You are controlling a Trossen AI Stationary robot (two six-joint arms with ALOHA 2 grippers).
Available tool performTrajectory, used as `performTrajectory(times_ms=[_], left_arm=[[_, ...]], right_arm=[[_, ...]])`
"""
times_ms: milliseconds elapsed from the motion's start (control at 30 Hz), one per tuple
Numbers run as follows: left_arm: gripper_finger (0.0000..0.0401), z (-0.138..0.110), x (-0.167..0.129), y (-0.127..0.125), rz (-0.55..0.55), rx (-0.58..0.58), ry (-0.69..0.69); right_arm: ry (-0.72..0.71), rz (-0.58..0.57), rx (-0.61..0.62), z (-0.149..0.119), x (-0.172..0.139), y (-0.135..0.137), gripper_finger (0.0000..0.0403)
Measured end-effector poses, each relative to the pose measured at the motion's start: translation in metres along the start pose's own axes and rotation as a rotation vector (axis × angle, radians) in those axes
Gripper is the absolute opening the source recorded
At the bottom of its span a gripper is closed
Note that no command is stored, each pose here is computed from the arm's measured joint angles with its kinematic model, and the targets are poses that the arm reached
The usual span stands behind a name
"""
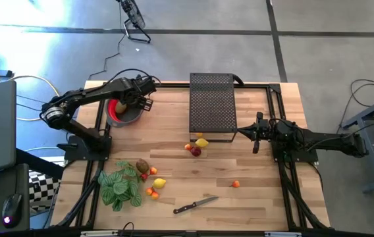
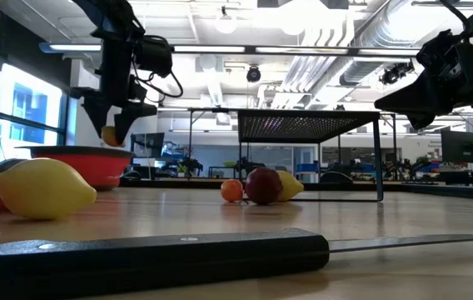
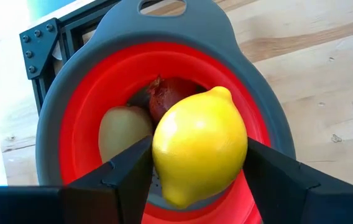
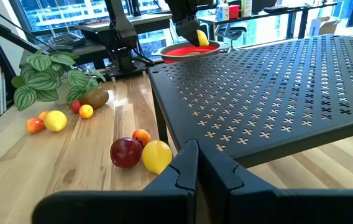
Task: Pick & Place Fruit
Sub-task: Put the middle yellow lemon into the strainer bowl, then put the orange pear into the strainer bowl
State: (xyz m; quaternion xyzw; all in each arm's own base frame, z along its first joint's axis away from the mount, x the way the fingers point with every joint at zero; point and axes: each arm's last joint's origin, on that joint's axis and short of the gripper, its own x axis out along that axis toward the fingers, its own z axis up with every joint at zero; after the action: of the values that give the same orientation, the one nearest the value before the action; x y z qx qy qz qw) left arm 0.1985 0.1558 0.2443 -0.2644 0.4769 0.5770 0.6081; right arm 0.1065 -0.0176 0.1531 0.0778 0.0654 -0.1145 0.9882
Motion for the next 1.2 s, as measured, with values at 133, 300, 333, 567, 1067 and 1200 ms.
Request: performTrajectory(times_ms=[133, 300, 333, 567, 1067, 1200], left_arm=[[0.0253, 0.0, 0.0, 0.0, -0.002, 0.001, 0.004], [0.0285, 0.0, 0.0, 0.0, -0.014, 0.001, 0.014], [0.0291, 0.0, 0.0, 0.0, -0.014, 0.0, 0.013], [0.0301, 0.0, 0.0, 0.0, -0.016, 0.006, 0.012], [0.0143, -0.002, -0.041, -0.039, -0.23, 0.293, -0.22], [0.0107, -0.011, -0.055, -0.056, -0.35, 0.399, -0.265]], right_arm=[[0.0, 0.0, 0.0, 0.0, 0.0, 0.0, 0.0002], [0.0, 0.0, 0.0, 0.0, 0.0, 0.0, 0.0002], [0.0, 0.0, 0.0, 0.0, 0.0, 0.0, 0.0002], [-0.001, 0.0, 0.0, 0.0, 0.0, 0.0, 0.0002], [-0.001, 0.003, 0.0, 0.0, 0.0, 0.0, 0.0002], [-0.001, 0.003, 0.0, 0.0, 0.0, 0.0, 0.0002]])
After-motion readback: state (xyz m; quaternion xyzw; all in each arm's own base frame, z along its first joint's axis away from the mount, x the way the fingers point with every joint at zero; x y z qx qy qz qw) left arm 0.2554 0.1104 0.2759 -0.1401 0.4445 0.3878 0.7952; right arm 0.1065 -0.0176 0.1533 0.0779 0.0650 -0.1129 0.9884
